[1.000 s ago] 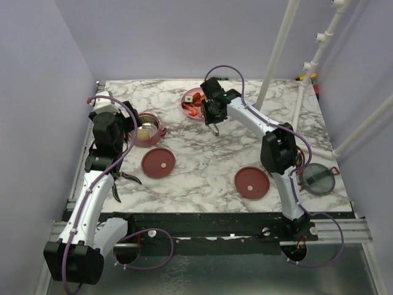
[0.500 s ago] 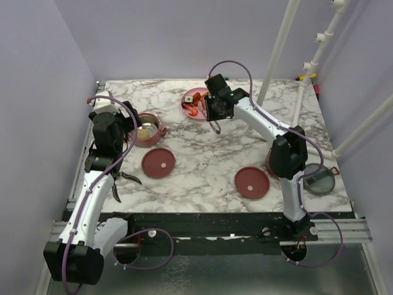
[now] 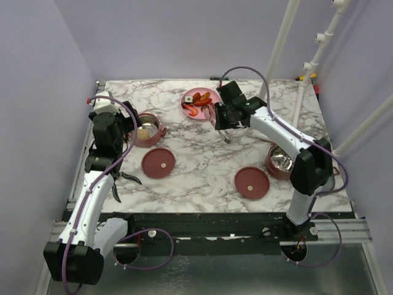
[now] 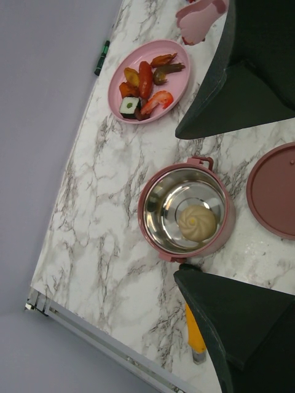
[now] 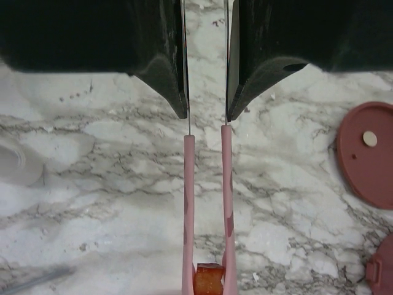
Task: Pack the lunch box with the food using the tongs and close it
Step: Pick up the fake food from the plate, then place the fake food in the packing box.
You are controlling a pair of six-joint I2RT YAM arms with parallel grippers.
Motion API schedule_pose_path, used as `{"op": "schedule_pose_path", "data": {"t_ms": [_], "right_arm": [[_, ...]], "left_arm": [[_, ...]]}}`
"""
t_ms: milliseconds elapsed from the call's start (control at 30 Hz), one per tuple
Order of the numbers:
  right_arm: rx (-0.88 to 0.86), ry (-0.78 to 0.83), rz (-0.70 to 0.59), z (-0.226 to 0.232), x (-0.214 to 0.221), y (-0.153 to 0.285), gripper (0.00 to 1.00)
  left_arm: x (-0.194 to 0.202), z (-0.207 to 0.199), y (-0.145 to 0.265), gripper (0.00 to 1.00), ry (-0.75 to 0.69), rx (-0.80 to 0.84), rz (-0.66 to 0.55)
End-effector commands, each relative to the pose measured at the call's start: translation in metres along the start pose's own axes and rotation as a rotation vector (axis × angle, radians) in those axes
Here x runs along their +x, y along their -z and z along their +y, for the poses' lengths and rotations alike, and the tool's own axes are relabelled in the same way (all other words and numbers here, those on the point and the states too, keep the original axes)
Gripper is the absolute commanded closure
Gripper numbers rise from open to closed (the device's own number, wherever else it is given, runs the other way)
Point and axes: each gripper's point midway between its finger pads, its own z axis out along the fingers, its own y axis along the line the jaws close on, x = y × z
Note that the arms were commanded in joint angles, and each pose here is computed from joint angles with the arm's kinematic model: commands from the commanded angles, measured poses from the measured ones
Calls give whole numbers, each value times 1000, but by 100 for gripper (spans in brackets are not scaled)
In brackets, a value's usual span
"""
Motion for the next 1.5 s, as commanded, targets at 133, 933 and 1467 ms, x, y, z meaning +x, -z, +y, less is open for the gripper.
{"op": "schedule_pose_path", "data": {"t_ms": [133,933,1467], "right_arm": [[45,-82,0,-27,45,79,99],[500,-432,99,-141,152,227,99],[572,-425,143,-153,171,205,80]], "left_arm": [[1,-3,-1,11,-1,17,-6],[16,-14,-6,12,-7,49,39],[16,-17,-4,12,-15,59,37]]}}
